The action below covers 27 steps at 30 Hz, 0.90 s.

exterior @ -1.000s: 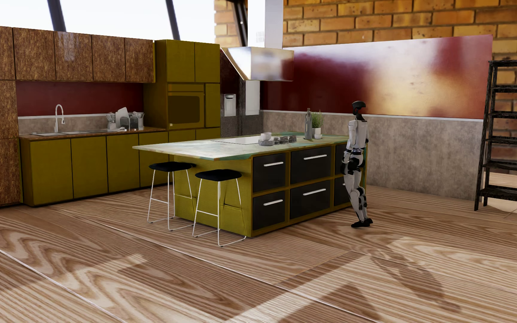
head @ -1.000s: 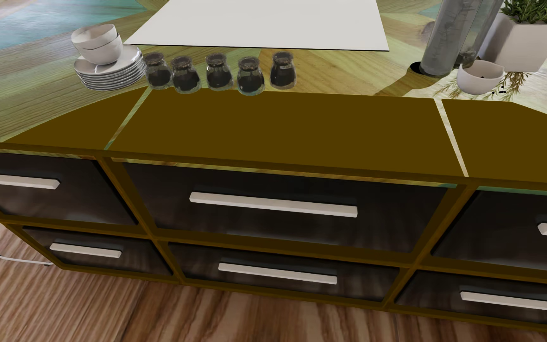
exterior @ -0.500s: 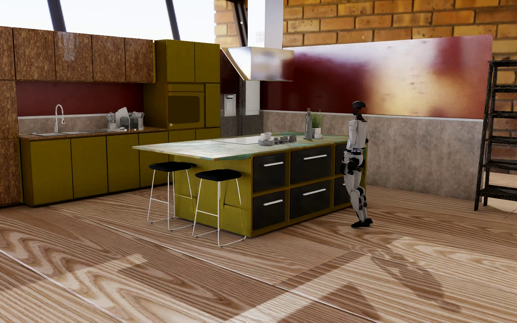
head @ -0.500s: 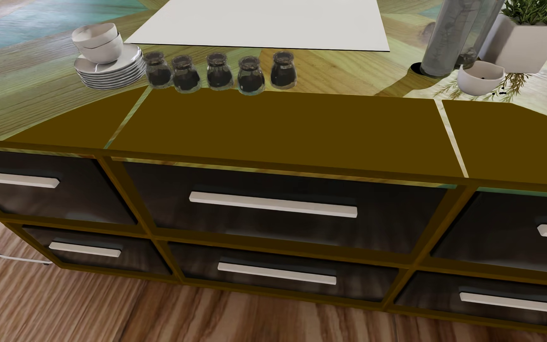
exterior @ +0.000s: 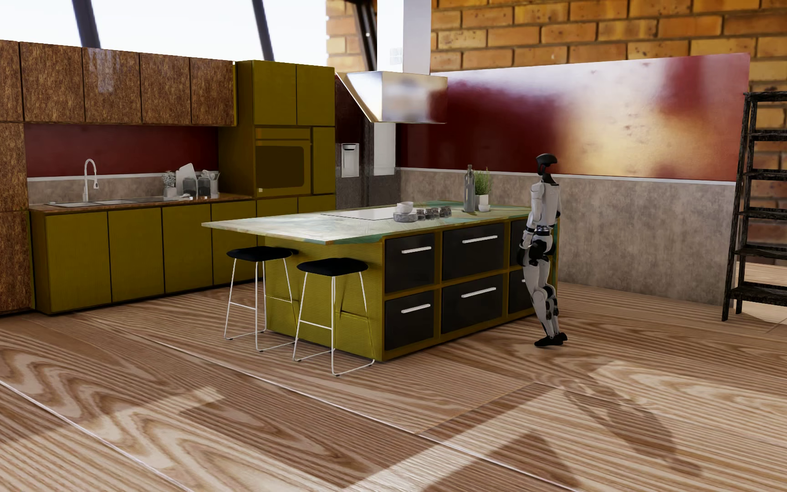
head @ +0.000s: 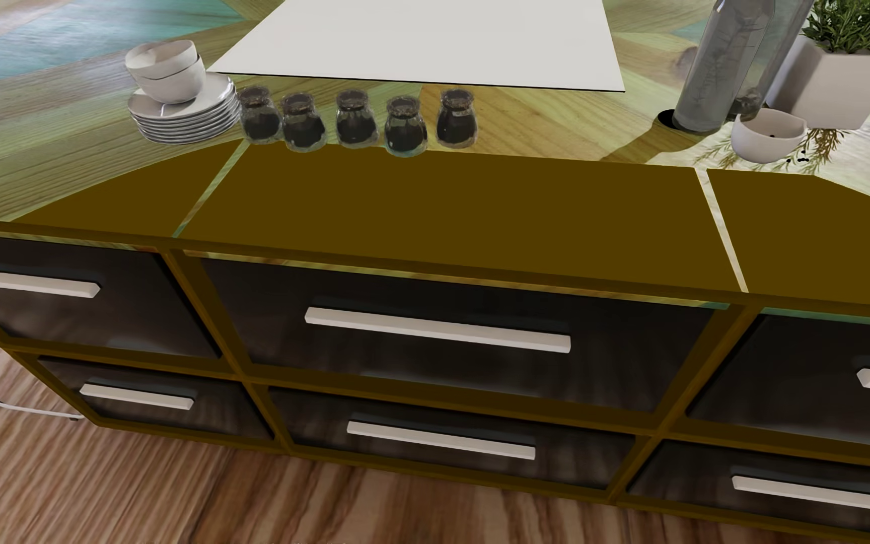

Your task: Walk to corner

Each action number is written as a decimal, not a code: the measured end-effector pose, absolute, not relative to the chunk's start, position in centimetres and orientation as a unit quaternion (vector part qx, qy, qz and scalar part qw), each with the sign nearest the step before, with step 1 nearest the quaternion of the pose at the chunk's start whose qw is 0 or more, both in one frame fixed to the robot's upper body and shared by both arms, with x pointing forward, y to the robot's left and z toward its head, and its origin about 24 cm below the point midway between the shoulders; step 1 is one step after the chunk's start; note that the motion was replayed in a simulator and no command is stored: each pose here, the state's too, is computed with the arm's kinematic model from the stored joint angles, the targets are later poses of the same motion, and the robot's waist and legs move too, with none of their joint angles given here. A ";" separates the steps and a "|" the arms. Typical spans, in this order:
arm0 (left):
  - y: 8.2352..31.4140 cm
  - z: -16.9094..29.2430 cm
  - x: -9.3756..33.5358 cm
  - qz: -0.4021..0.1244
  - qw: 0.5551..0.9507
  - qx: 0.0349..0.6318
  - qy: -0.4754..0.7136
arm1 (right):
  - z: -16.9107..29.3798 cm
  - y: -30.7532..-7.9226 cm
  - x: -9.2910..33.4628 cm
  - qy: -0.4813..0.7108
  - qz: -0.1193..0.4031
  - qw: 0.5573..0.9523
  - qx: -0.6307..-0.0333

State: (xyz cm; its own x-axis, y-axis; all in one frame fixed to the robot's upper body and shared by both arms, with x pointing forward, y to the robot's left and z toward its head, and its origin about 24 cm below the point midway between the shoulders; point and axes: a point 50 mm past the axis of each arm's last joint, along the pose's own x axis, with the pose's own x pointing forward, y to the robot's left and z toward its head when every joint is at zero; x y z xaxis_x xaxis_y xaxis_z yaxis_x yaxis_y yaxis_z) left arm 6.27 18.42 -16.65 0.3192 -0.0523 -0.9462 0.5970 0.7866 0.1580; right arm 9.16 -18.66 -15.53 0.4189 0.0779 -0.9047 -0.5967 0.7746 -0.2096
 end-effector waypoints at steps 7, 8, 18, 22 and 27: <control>18.5 -16.6 6.5 -0.222 0.767 0.264 0.541 | -15.5 -18.6 9.4 0.494 0.215 0.799 -0.267; 18.7 -16.6 6.6 -0.215 0.770 0.261 0.542 | -15.5 -18.5 9.6 0.492 0.215 0.801 -0.266; 18.8 -16.5 7.2 -0.221 0.770 0.271 0.534 | -15.4 -18.2 9.6 0.486 0.231 0.797 -0.275; 19.0 -16.5 7.3 -0.216 0.768 0.272 0.537 | -15.4 -18.3 9.7 0.485 0.234 0.795 -0.279; 19.1 -16.5 7.3 -0.205 0.771 0.265 0.541 | -15.4 -18.3 10.0 0.483 0.228 0.799 -0.277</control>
